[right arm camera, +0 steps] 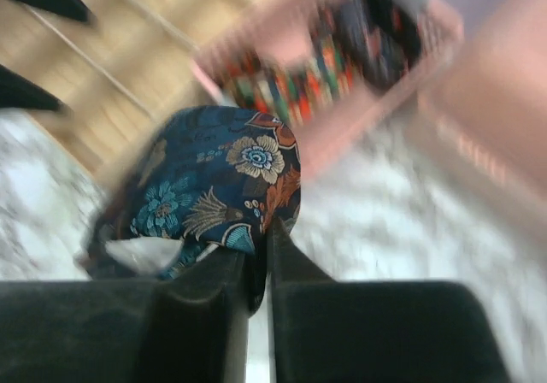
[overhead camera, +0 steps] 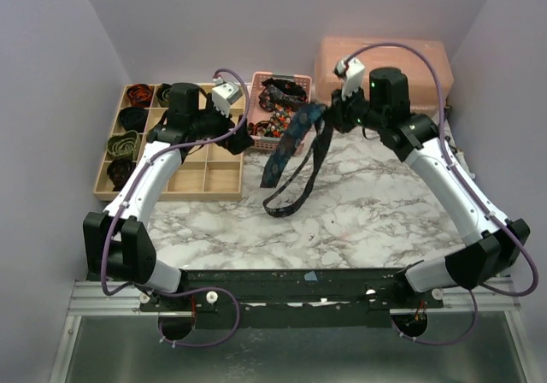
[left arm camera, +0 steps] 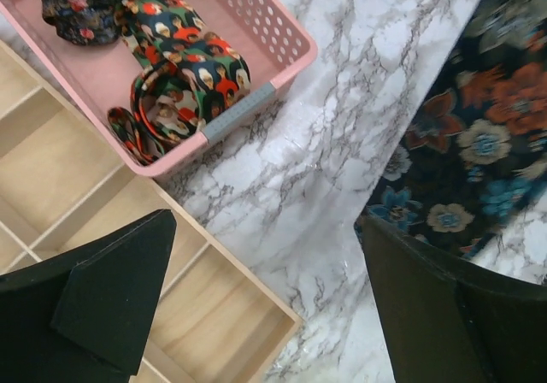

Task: Roll the ties
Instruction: Place the tie at the center of the board.

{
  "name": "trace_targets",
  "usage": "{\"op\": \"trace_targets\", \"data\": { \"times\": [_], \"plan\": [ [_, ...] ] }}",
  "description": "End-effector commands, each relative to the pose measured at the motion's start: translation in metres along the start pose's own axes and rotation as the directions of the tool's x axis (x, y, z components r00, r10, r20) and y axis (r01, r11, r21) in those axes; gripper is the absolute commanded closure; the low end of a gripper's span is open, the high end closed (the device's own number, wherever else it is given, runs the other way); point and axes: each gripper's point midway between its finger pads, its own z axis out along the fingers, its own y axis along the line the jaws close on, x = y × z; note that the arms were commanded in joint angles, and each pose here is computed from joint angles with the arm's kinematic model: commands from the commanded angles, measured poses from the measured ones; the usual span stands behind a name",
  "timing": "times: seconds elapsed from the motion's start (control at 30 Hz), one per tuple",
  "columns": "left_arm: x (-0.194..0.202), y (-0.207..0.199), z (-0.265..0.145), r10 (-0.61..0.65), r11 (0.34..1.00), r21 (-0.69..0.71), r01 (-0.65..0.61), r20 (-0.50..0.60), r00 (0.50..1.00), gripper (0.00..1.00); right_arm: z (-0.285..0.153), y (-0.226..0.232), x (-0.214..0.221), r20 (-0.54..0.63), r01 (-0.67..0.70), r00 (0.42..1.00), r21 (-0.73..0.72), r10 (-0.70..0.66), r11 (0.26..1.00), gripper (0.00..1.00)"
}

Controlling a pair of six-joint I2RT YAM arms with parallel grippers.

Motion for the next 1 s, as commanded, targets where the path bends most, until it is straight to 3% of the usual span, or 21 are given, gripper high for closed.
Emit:
{"op": "trace_targets", "data": {
  "times": [0.0, 0.07, 0.13, 0.2, 0.3, 0.47, 0.57, 0.63, 0.73, 0.83, 0.97],
  "plan": [
    [0.029, -0.009, -0.010, 0.037, 0.999, 0.020, -0.036, -0.038, 0.999, 0.02, -0.035, -0.043, 0.149, -0.355, 0.072, 0.935, 0.181, -0.003, 0.981, 0.78],
    [0.043, -0.012, -0.014, 0.063, 0.998, 0.020, -0.062, -0.060, 0.996, 0.02, -0.073, -0.051, 0.228, -0.557, 0.161, 0.828, 0.127, -0.064, 0.979, 0.50],
    [0.057, -0.018, -0.018, 0.089, 0.995, 0.046, -0.085, -0.089, 0.992, 0.02, -0.109, -0.045, 0.272, -0.680, 0.194, 0.719, -0.002, -0.143, 0.981, 0.33],
    [0.072, -0.027, -0.021, 0.119, 0.991, 0.083, -0.110, -0.113, 0.986, 0.02, -0.127, -0.035, 0.280, -0.705, 0.190, 0.682, -0.082, -0.191, 0.978, 0.24],
    [0.095, -0.047, -0.022, 0.194, 0.973, 0.156, -0.171, -0.144, 0.970, 0.02, -0.132, -0.021, 0.270, -0.683, 0.177, 0.681, -0.197, -0.265, 0.964, 0.17],
    [0.129, -0.082, -0.013, 0.341, 0.921, 0.264, -0.288, -0.183, 0.922, 0.04, -0.091, -0.014, 0.248, -0.620, 0.073, 0.755, -0.243, -0.213, 0.967, 0.18],
    [0.132, -0.094, -0.008, 0.358, 0.911, 0.283, -0.300, -0.179, 0.916, 0.05, -0.043, -0.018, 0.238, -0.607, 0.021, 0.777, -0.235, -0.164, 0.972, 0.32],
    [0.124, -0.093, -0.007, 0.313, 0.931, 0.254, -0.264, -0.177, 0.933, 0.05, -0.011, -0.017, 0.235, -0.609, 0.037, 0.774, -0.233, -0.176, 0.972, 0.40],
    [0.109, -0.077, -0.013, 0.205, 0.969, 0.175, -0.176, -0.165, 0.965, 0.05, 0.027, -0.006, 0.239, -0.601, 0.108, 0.765, -0.235, -0.231, 0.966, 0.42],
    [0.093, -0.050, -0.028, 0.073, 0.995, 0.079, -0.064, -0.120, 0.990, 0.04, 0.050, 0.023, 0.250, -0.609, 0.157, 0.737, -0.268, -0.293, 0.951, 0.42],
    [0.090, -0.029, -0.046, 0.034, 0.999, -0.001, -0.035, -0.105, 0.994, 0.03, 0.070, 0.048, 0.276, -0.632, 0.166, 0.701, -0.306, -0.331, 0.937, 0.34]
  ]
}}
